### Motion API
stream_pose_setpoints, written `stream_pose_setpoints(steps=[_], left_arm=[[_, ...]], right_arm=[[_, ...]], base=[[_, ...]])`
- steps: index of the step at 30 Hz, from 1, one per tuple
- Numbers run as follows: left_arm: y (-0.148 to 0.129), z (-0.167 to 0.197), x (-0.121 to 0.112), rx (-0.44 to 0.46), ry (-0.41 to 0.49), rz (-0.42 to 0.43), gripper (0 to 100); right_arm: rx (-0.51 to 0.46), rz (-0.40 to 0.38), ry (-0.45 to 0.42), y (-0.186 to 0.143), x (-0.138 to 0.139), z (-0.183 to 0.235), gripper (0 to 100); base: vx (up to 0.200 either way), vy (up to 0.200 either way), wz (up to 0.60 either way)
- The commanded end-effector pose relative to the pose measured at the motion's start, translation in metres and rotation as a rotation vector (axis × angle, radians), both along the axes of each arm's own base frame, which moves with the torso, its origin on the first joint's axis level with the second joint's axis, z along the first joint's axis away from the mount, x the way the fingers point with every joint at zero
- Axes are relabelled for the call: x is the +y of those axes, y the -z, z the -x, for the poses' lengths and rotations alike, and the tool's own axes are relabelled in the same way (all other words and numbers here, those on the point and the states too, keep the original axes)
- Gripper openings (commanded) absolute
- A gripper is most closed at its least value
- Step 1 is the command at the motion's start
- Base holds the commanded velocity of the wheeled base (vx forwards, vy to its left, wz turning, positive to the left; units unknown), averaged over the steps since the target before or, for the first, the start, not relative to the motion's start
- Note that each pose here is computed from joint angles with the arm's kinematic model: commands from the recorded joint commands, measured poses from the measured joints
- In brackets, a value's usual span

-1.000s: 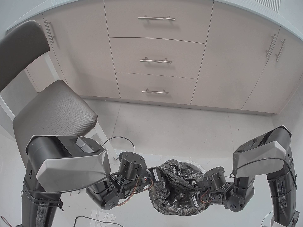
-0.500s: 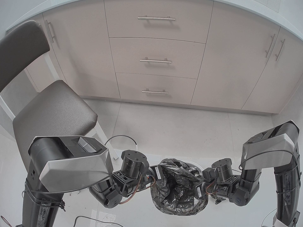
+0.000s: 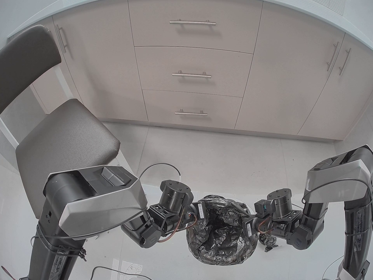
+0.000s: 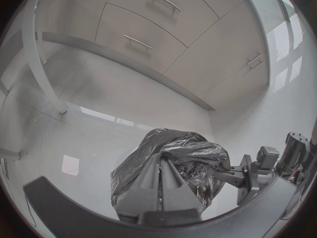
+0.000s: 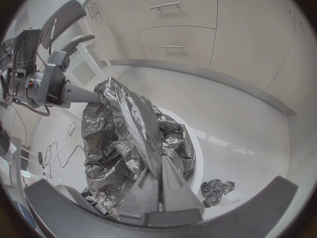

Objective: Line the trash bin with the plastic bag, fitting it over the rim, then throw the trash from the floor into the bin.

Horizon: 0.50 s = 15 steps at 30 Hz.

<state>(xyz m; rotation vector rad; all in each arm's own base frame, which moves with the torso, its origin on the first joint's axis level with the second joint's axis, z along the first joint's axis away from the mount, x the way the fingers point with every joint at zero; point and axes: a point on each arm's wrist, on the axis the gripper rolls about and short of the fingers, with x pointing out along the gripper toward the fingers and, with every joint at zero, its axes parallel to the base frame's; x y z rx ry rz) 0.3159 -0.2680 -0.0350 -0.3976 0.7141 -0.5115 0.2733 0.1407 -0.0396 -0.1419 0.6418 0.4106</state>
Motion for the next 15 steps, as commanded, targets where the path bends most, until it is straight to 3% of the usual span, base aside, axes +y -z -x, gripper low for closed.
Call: stream_pose_setpoints(steps=[1, 15], left_arm=[[-0.001, -0.017, -0.003, -0.015, -0.008, -0.014, 0], [0.003, -0.038, 0.004, -0.024, -0.014, -0.081, 0]], right_arm=[[-0.027, -0.015, 0.03, -0.005, -0.006, -0.009, 0], [-0.065, -0.024, 0.118, 0.008, -0.021, -0.048, 0]], base=[[0.0, 0.0, 0.0], [0.0, 0.0, 0.0]])
